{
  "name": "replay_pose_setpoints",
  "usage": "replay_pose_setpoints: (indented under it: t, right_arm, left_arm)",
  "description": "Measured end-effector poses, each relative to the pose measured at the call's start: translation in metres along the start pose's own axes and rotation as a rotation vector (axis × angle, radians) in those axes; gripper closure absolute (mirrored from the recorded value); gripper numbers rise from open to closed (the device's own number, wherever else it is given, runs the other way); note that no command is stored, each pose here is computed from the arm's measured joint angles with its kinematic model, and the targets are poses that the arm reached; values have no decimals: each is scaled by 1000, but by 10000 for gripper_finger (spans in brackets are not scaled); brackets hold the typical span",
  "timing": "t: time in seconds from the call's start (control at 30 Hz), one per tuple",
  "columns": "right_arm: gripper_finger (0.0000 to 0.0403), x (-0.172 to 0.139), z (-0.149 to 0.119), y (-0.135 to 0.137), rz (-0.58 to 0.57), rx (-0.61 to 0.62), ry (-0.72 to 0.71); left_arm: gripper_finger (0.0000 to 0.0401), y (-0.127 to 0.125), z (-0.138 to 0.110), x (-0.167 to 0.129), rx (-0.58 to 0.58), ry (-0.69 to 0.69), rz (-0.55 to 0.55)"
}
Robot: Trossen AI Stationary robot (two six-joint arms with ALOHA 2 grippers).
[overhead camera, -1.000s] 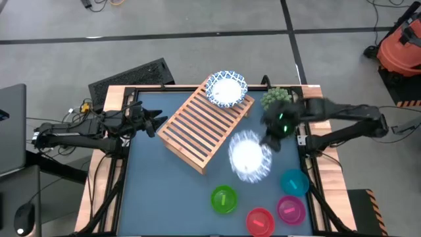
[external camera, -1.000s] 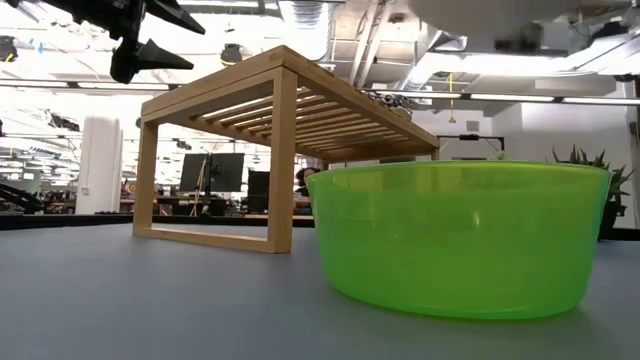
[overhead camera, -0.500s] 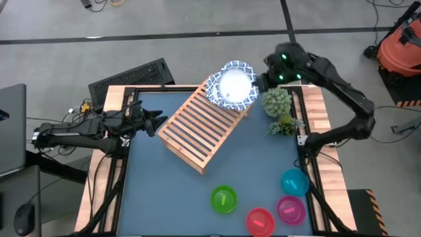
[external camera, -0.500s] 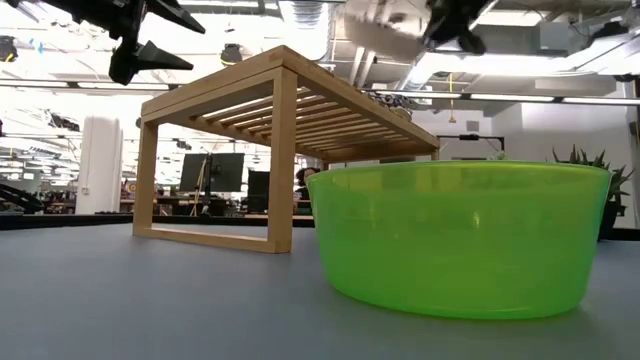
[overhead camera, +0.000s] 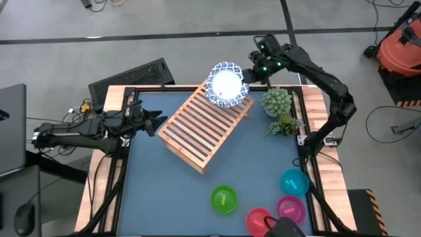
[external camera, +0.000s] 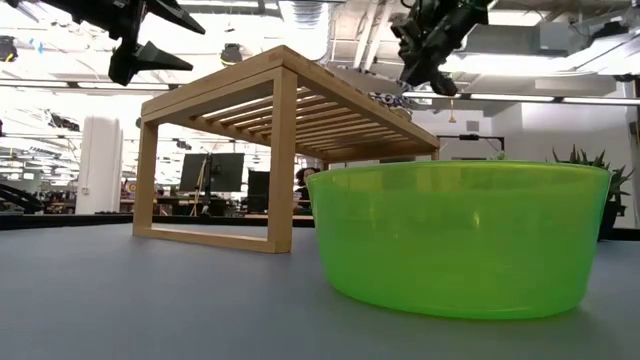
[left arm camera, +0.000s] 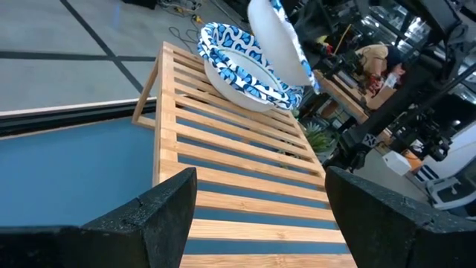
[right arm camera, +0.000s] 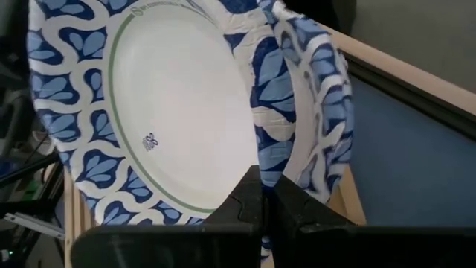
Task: Place and stack bowls onto a shelf
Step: Stack the white patterned bowl on top of the white patterned bowls on the shelf, then put the blue bowl on the shelf
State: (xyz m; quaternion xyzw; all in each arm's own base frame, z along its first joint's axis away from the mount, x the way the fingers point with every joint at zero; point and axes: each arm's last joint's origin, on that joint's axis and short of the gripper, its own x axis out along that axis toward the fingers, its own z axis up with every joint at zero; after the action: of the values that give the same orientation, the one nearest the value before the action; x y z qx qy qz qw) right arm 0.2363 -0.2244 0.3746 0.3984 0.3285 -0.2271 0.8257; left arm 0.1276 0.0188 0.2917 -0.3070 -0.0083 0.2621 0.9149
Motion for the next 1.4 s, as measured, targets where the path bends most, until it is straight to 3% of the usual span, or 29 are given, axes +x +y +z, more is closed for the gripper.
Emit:
replay_pose_setpoints:
  t: [0.4,0.73,0.93,1.2,1.4]
  right_arm:
    - [316,5,5,-5,-6,-48,-9]
    - [210,2,14,-10,-42,-68,-105]
    - [194,-16,11,-8,-69,-67,-48]
    - [207,-48,-53,29,-120,-133,324]
    - [211,-61,-122,68,-211,-225,362]
  left_arm:
    - [120,0,0,0,0,-1,0]
    - [120,0,0,0,7,-1,0]
    - [120,0,0,0,7,0,-1]
    - [120,1,-1,0,11,7,6]
    - [120,2,-1,0,14,4,26]
